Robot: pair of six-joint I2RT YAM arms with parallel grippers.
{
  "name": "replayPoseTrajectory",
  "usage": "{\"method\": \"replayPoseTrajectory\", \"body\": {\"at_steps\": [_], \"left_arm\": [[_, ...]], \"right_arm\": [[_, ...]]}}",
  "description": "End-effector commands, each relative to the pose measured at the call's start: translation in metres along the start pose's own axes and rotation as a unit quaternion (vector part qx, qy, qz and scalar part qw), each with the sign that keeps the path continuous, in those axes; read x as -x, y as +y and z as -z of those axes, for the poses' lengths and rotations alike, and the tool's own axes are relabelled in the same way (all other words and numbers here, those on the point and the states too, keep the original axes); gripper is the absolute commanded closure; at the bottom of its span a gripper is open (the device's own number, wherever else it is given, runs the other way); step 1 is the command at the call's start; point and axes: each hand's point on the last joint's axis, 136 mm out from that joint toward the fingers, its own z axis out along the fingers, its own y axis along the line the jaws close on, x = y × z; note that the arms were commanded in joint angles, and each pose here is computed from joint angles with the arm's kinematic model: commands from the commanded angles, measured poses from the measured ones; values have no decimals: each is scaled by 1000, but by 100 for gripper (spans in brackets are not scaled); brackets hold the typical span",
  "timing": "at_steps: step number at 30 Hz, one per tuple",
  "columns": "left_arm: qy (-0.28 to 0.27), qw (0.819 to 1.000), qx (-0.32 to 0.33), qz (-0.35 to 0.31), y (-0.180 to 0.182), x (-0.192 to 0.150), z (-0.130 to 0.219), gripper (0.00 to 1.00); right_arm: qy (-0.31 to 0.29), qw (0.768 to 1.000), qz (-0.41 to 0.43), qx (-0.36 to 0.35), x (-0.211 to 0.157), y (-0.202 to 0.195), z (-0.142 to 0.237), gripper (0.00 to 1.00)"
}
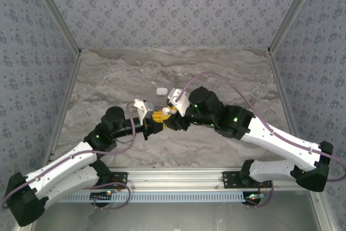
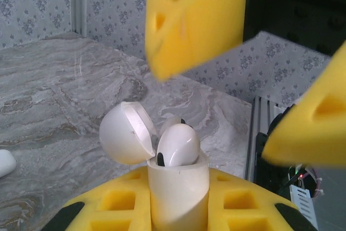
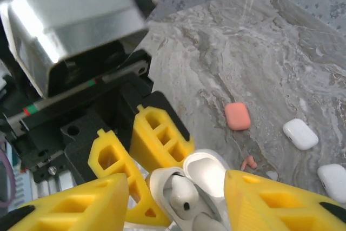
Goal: Insert the wireless bluetooth earbuds into the charging case
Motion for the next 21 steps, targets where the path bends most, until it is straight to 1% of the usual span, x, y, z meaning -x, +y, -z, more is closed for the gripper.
{"method": "replayPoseTrajectory", "body": {"at_steps": [1,4,5,8,10,13,14,15,16,18,21], "left_arm": [[-39,999,-15,-28,-10,29,2,100],[-39,999,-13,-27,-9,29,1,100],[-41,999,-12,-28,-9,30,1,100],[-40,999,-6,-25,-6,28,0,100],[-40,999,6,-22,-1,27,-1,100],[-46,998,33,-19,9,25,0,100],[-49,998,35,-19,10,25,0,100],[-52,998,35,-19,10,24,0,100],[-54,998,33,-19,9,24,0,100],[-55,998,27,-18,8,24,-1,100],[-54,998,18,-19,5,24,-1,100]], "right_arm": [[-66,997,-32,-10,31,-9,34,42],[-92,992,-74,-53,35,-34,54,39],[-81,990,-93,-70,20,-44,51,37],[-79,979,-146,-116,0,-71,59,31],[-62,963,-196,-173,-26,-95,65,26],[-20,925,-284,-253,-76,-125,72,16],[-8,914,-305,-268,-91,-130,73,13],[-2,908,-322,-268,-103,-132,70,10],[-7,911,-332,-244,-109,-129,63,7],[-41,922,-340,-180,-107,-118,50,1],[-103,920,-366,-98,-94,-106,41,0]]}}
